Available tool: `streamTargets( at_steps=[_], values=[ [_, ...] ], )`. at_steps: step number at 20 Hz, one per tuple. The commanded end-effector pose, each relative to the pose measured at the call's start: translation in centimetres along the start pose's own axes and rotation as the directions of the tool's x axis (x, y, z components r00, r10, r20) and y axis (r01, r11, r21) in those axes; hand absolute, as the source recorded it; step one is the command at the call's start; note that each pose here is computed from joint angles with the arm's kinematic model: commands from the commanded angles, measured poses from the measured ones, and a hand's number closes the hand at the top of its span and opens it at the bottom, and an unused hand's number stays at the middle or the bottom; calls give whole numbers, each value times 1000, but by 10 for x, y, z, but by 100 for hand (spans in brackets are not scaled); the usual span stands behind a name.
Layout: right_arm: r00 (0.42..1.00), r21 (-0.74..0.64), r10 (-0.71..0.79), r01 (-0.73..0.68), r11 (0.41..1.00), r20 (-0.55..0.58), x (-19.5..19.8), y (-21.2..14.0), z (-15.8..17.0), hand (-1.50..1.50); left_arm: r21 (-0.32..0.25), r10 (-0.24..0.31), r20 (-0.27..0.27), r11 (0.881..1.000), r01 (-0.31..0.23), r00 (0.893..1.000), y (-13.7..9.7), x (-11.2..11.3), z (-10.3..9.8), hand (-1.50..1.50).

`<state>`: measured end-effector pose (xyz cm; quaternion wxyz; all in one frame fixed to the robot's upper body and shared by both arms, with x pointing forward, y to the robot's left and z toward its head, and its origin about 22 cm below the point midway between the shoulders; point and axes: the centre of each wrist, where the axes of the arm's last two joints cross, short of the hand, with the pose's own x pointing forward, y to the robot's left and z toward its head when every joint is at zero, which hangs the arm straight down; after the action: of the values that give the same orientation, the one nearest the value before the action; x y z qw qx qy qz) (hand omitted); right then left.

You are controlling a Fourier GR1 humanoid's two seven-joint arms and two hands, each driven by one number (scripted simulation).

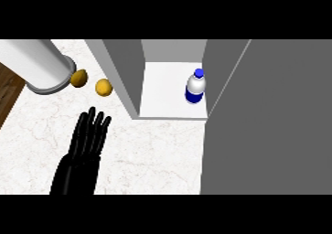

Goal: Pick up the bottled water, place it into the cabinet and close the cabinet

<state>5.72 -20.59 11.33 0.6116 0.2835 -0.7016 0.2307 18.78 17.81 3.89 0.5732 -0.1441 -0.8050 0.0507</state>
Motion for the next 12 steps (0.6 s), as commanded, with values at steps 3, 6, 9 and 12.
streamTargets(
  at_steps=[3, 6, 9, 12],
  values=[
    [992, 46, 111, -114, 992, 64, 40, 28, -21, 150, 41, 8, 23, 999, -9, 1000, 24, 16, 9, -150],
    [985, 86, 151, -158, 984, 85, 41, 28, -30, 150, 41, 4, 5, 999, -5, 1000, 31, 28, 19, -150],
    [978, 99, 161, -175, 980, 131, 41, 30, -46, 150, 40, 0, 9, 999, 0, 1000, 35, 28, 20, -150],
    [972, 152, 205, -221, 963, 116, 42, 33, -54, 150, 54, -5, -7, 999, 5, 1000, 43, 26, 22, -150]
  ],
)
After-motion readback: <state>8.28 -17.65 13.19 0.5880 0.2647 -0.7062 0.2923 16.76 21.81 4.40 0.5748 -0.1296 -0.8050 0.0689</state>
